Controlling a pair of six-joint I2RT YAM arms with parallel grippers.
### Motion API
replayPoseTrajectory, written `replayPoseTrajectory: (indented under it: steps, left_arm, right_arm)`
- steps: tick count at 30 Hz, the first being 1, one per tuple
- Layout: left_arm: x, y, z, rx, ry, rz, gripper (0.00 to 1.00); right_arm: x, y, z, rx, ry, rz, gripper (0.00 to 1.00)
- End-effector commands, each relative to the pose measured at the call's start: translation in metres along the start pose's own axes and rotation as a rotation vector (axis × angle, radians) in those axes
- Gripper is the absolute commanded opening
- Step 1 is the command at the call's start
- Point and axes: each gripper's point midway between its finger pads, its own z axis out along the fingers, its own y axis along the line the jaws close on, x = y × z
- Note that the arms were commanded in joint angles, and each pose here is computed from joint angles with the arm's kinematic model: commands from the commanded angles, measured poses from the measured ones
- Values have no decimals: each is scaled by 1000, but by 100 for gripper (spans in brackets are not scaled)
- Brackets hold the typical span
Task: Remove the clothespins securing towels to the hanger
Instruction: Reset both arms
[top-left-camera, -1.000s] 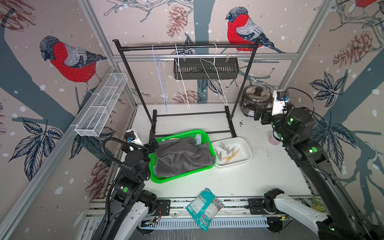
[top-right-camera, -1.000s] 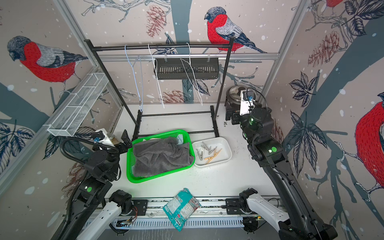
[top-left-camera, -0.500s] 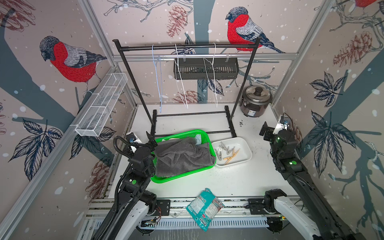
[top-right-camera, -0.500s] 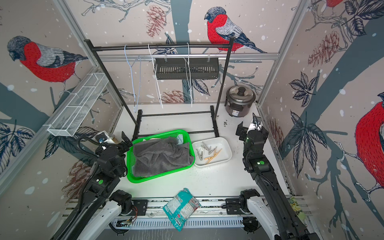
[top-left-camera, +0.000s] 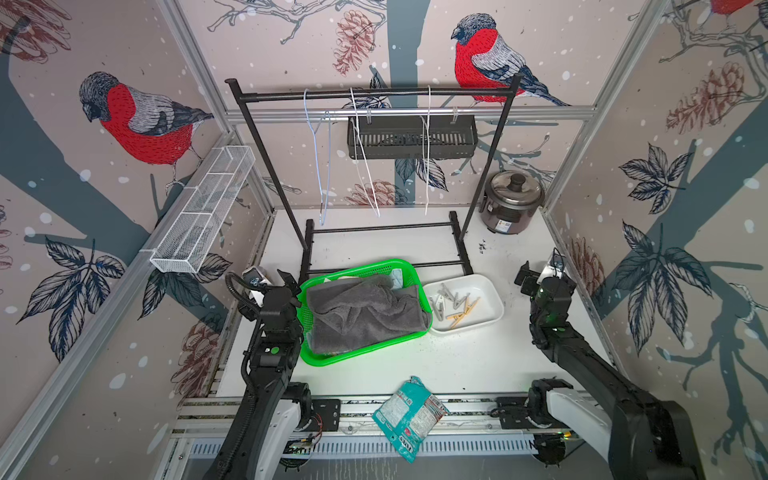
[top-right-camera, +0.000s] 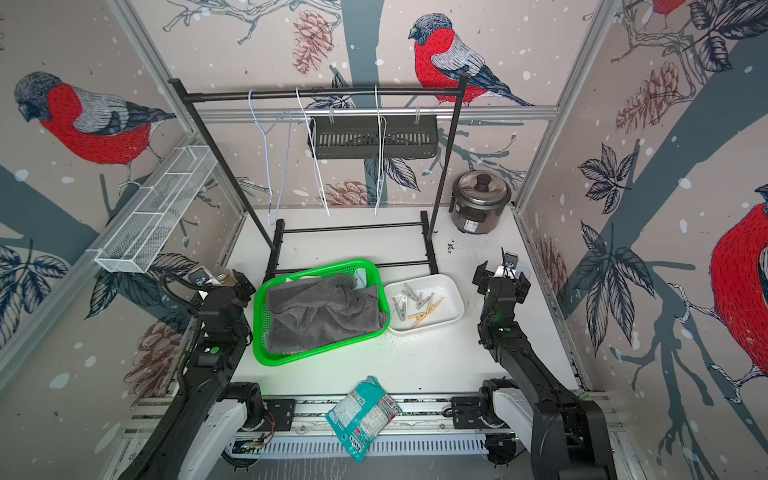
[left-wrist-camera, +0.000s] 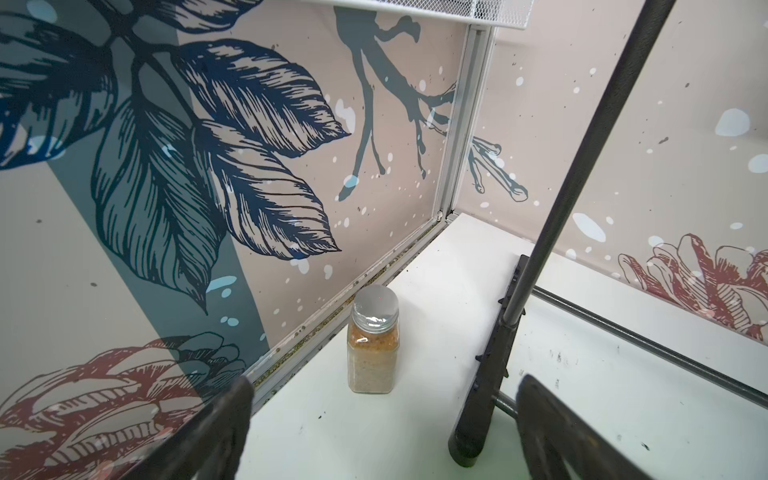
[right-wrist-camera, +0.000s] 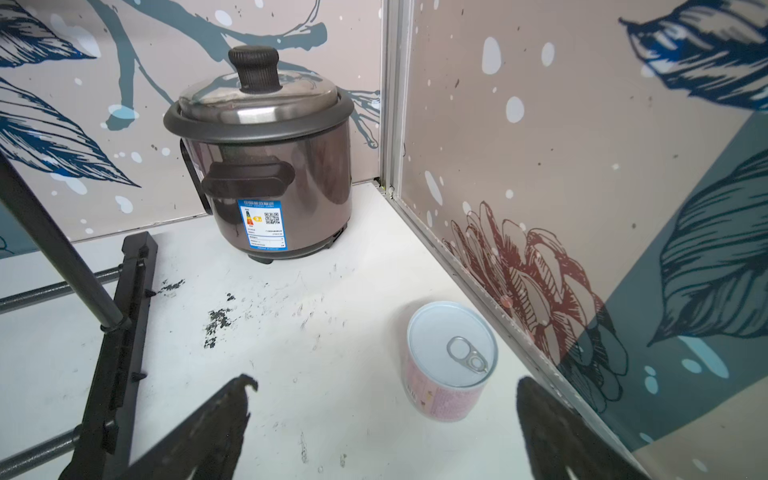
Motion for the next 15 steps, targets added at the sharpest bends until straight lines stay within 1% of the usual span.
replayPoseTrajectory:
  steps: [1,5,6,7,11,15]
  left_arm:
    - [-9,-7,4,60,-50,-38,97]
    - [-4,-14,10,100,-45,-46,97]
    - [-1,-15,12,99,-36,-42,97]
    - [1,-16,13,97,-29,-36,97]
    - [8,-24,18,133,-7,-15,97]
    - [15,-34,20,177,17,-29,97]
  right_arm:
    - [-24,6,0,-48,-149,37,99]
    - [-17,15,3,-105,-189,23,100]
    - [-18,20,5,-125,-193,0,100]
    - [-20,24,7,-144,-194,-14,100]
    - [-34,25,10,-175,-258,-1,100]
    - [-28,22,32,-154,-214,-23,99]
